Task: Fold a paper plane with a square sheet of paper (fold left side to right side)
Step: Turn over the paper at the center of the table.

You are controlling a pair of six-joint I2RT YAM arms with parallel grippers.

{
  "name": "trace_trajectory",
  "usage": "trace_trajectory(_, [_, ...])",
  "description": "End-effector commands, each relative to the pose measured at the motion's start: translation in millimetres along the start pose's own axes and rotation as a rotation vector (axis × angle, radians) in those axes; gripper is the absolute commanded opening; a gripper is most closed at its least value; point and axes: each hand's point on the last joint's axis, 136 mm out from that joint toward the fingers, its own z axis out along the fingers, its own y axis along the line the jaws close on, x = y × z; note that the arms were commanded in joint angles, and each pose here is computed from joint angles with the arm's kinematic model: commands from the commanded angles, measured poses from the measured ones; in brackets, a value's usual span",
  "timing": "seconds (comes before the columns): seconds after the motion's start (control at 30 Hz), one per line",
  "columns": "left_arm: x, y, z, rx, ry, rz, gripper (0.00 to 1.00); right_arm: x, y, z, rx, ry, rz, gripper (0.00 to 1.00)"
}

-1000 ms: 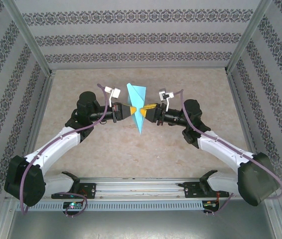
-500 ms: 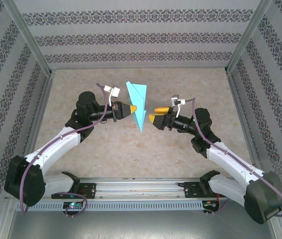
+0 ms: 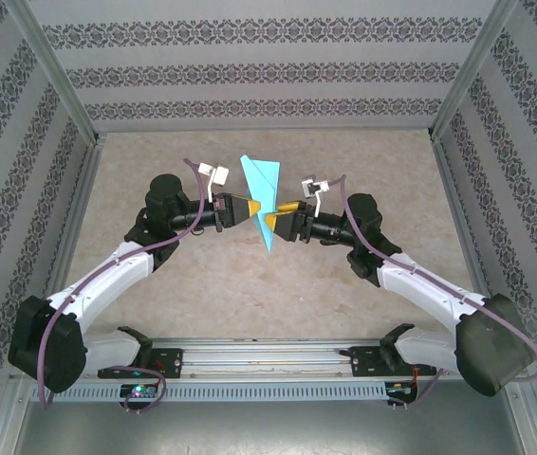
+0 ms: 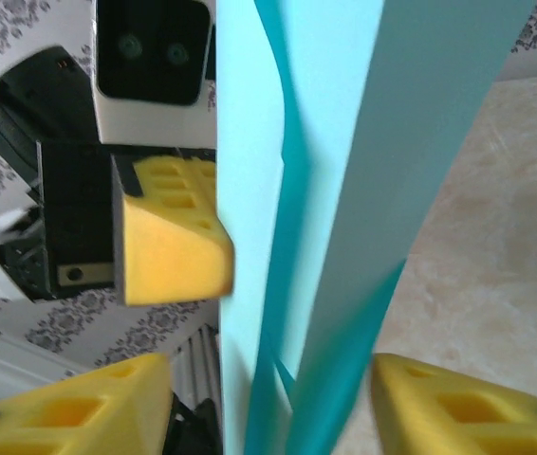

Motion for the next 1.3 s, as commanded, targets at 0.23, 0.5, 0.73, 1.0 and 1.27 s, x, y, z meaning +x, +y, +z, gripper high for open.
trace_trajectory(0.23, [-0.2, -9.2, 3.7, 0.029, 0.005, 0.047, 0.09, -17.5, 17.0, 3.6, -0.041, -0.035, -0.048, 0.19])
trace_trajectory(0.5, [2.5, 7.4, -17.4, -0.187, -0.009, 0.141, 0.38, -17.7, 8.8, -4.0, 0.043, -0.046, -0.057, 0.0])
trace_trajectory(0.73, [-16.7, 20.5, -73.2, -0.526, -0.168, 0.276, 0.57, -3.0, -32.0, -23.3, 0.444, 0.04, -0.14, 0.0])
trace_trajectory(1.0, [-29.3, 30.7, -140.8, -0.869, -0.292, 0.345, 0.59, 12.0, -84.6, -65.8, 1.199, 0.328, -0.395, 0.0])
trace_trajectory(1.27, [-33.1, 28.8, -163.9, -0.96, -0.345, 0.356, 0.58, 38.6, -114.6, -53.0, 1.525, 0.578, -0.564, 0.0])
